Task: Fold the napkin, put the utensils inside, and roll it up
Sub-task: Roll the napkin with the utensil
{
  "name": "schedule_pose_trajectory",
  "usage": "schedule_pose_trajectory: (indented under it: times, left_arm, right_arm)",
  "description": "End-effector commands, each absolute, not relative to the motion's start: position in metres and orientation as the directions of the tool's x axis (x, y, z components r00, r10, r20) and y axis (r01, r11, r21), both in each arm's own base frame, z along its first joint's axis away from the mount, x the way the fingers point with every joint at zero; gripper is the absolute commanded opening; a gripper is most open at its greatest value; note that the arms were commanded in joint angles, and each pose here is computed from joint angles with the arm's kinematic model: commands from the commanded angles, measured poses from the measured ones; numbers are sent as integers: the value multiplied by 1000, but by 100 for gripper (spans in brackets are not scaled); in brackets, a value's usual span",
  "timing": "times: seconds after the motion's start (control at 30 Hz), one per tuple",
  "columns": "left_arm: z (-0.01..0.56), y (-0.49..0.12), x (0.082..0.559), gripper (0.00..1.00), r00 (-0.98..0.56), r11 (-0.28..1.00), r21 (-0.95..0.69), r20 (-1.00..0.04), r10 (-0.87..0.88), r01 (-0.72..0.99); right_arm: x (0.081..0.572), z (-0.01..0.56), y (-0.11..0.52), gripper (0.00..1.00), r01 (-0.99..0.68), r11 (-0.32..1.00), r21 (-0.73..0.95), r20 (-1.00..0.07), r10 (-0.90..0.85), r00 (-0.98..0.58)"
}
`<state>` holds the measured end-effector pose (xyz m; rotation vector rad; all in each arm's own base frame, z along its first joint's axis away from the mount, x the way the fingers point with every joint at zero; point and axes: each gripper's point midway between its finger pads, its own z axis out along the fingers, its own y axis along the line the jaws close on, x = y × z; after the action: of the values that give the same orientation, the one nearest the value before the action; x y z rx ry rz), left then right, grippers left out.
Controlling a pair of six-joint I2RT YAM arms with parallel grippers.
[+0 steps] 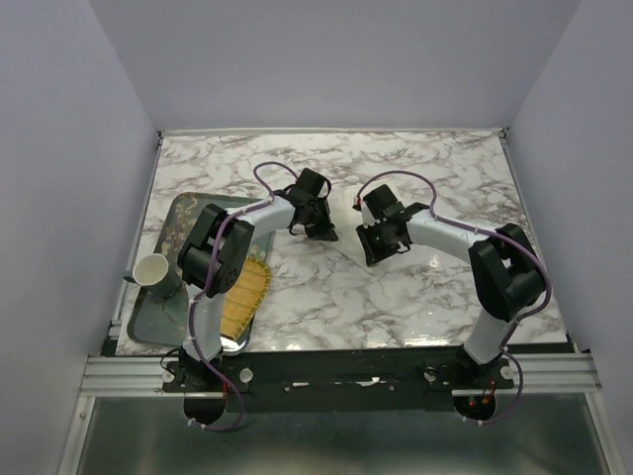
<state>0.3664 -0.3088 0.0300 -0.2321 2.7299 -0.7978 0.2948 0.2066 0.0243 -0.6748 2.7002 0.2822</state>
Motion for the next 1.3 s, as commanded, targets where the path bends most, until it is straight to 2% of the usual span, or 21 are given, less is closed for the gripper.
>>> schedule_pose_trajectory:
  times: [0.0,0.03,0.13,0.2,0.23,0.27,0.33,0.53,0.83,1.1,1.27]
  left_arm:
    - [-40,-266,336,0,-969,925,-345,-126,-211,-156]
    - [-40,-266,335,0,-970,926,-345,-124,-209,-155]
    - [-39,-268,336,0,-969,921,-355,-124,-214,-158]
    - [-39,-268,337,0,-969,921,-356,-125,-214,-158]
    - [-39,-269,337,0,-969,920,-358,-122,-215,-159]
    - [-39,-269,337,0,-968,919,-360,-122,-217,-161]
    - [-39,-270,337,0,-969,918,-363,-121,-217,-160]
    - [-38,-270,336,0,-969,917,-365,-119,-216,-160]
    - [-37,-269,337,0,-968,915,-369,-120,-218,-161]
    - [-38,-268,337,0,-968,913,-373,-116,-221,-164]
    - [-36,-269,339,0,-968,911,-378,-117,-223,-164]
  right_arm:
    - [311,67,210,44,-519,851,83,-469,-426,-774]
    - [311,76,212,47,-528,845,81,-477,-433,-765]
    - [316,102,228,46,-578,811,96,-519,-454,-724]
    - [313,110,245,42,-615,775,145,-541,-458,-705]
    - [315,115,256,35,-633,755,168,-561,-455,-691]
    - [311,116,265,32,-651,727,217,-562,-452,-692]
    - [313,110,276,28,-658,712,245,-564,-448,-694]
    - [322,86,291,27,-670,692,271,-542,-465,-700]
    - [328,49,277,27,-667,719,193,-491,-518,-700]
    - [328,28,265,34,-665,736,127,-451,-554,-700]
    - [326,12,263,47,-661,743,101,-425,-569,-704]
